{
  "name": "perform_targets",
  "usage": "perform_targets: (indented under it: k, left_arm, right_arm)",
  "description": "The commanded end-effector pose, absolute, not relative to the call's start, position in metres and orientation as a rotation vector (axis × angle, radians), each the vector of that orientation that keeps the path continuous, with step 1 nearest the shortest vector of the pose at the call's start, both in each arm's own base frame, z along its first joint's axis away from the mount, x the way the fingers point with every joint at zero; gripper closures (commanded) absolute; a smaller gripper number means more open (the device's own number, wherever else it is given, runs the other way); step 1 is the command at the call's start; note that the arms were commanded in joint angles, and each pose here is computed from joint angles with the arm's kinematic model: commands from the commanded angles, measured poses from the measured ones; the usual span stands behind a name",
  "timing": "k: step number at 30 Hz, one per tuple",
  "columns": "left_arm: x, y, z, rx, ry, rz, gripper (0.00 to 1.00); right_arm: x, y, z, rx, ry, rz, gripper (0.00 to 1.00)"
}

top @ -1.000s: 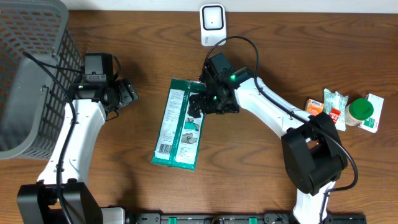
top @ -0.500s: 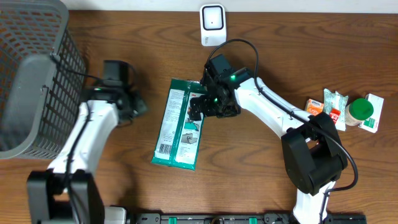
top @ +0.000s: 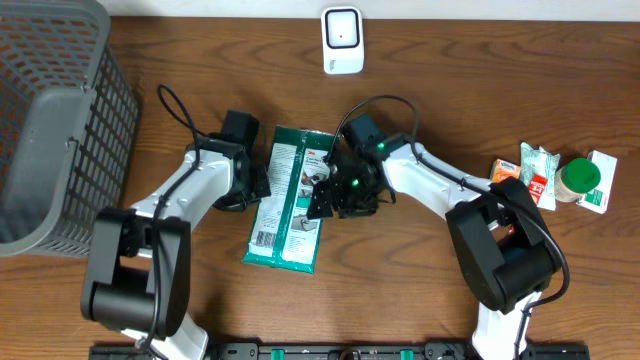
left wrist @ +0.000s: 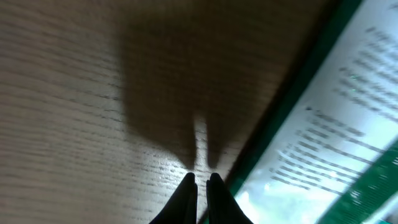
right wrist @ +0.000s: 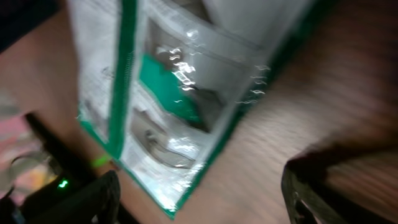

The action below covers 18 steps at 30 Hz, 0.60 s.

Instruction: Scan the item barcode

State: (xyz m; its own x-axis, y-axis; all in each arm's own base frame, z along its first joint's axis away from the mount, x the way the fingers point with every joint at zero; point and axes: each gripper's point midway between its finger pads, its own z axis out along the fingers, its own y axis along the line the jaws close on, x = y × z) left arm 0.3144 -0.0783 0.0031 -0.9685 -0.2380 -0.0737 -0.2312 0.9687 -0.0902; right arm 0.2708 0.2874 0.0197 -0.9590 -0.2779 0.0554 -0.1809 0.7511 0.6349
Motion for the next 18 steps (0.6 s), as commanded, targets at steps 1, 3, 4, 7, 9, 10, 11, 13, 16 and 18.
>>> perform_targets:
  k: [1,3,4,7,9,10,11,13,16,18]
  left_arm:
    - [0.306,-0.081,-0.011,-0.355,3.091,-0.124,0.90]
    - [0.302,-0.081,-0.019,-0.360,3.119,-0.123,0.90]
    - [0.300,-0.081,-0.023,-0.362,3.132,-0.120,0.90]
    - [0.294,-0.082,-0.032,-0.365,3.168,-0.117,0.90]
    - [0.291,-0.084,-0.036,-0.364,3.186,-0.125,0.90]
    - [0.290,-0.085,-0.037,-0.361,3.192,-0.121,0.90]
    - [0.289,-0.086,-0.039,-0.355,3.197,-0.118,0.90]
    - [0.288,-0.088,-0.040,-0.345,3.202,-0.116,0.90]
    - [0.288,-0.091,-0.040,-0.327,3.203,-0.116,0.90]
    - [0.288,-0.092,-0.040,-0.321,3.201,-0.118,0.90]
  right_arm:
    - [0.249,0.289,0.008,0.359,-2.703,-1.079,0.27]
    - [0.251,0.293,0.003,0.367,-2.712,-1.136,0.33]
    - [0.252,0.296,0.001,0.381,-2.714,-1.190,0.36]
    - [0.256,0.302,-0.003,0.352,-2.719,-1.286,0.37]
    - [0.259,0.306,-0.004,0.343,-2.731,-1.348,0.36]
    - [0.261,0.307,-0.004,0.332,-2.735,-1.377,0.36]
    - [0.263,0.309,-0.002,0.343,-2.735,-1.410,0.35]
    - [0.265,0.315,0.004,0.391,-2.721,-1.486,0.36]
    - [0.271,0.320,0.011,0.438,-2.723,-1.547,0.38]
    - [0.275,0.323,0.013,0.441,-2.735,-1.567,0.39]
